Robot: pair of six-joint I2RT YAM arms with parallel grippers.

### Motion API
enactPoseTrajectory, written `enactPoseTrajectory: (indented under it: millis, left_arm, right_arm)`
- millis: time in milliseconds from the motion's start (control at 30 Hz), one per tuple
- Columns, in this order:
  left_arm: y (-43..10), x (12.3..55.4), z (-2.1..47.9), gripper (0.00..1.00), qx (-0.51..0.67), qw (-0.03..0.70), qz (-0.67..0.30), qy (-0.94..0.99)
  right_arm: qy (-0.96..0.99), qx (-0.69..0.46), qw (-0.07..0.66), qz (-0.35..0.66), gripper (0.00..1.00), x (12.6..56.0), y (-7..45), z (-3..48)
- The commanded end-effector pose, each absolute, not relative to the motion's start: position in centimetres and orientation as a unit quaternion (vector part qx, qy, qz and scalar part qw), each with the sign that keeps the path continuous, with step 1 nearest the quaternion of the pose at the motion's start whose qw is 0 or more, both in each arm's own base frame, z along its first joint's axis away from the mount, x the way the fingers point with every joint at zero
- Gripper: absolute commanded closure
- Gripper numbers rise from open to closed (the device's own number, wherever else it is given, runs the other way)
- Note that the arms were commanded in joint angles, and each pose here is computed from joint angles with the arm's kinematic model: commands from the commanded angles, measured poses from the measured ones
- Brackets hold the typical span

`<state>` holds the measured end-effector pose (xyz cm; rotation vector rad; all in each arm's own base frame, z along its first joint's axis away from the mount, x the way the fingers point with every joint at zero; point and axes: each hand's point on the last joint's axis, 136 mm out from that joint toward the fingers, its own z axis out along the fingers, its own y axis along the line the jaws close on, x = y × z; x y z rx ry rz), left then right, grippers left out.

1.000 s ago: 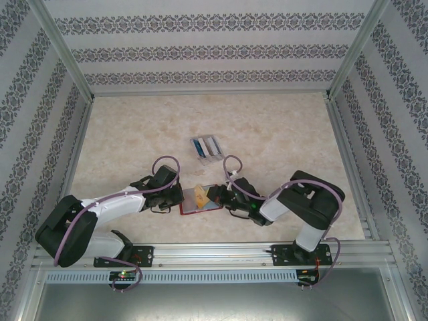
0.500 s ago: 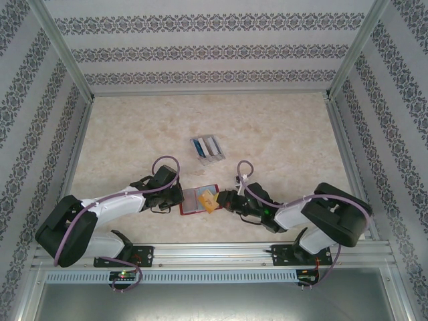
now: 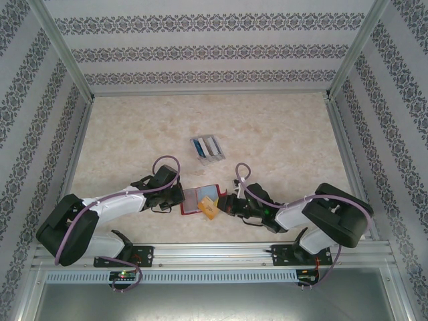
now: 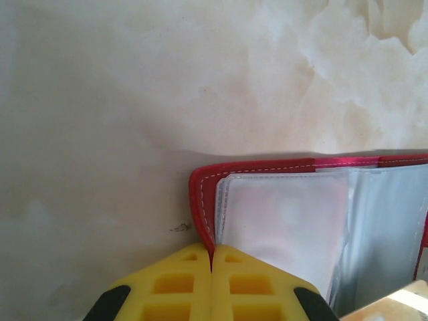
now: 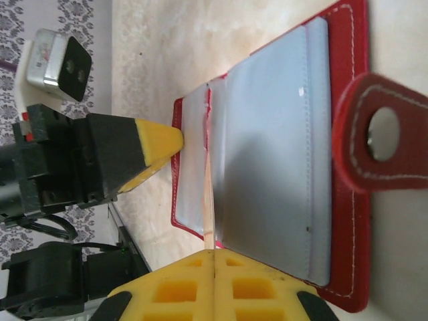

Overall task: Put the credit cards into the card holder
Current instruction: Insert the credit card into the card slot.

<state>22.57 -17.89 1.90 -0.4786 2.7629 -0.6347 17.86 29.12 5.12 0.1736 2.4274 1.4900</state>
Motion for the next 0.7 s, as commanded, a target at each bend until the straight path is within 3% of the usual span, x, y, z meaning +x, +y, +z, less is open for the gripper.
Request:
enactPoseTrajectory:
  millis: [0,400,667]
  left_arm:
    - [-16.7,20.1,-0.4,1.00,-0.169,0.085,-0.177,0.966]
    - [-16.6,20.0,-0.5,1.00,-0.169,0.084,-0.177,0.966]
    - [-17.0,20.2,-0.5,1.00,-0.167,0.082,-0.184,0.965]
  right_arm:
    - [0.835,0.052,0.146,0.529,1.00,18.1,29.4,5.7]
    - [0.837,0.057,0.151,0.522,1.00,18.3,28.9,5.5]
    - [0.825,0.069,0.179,0.532,1.00,20.7,30.4,5.8]
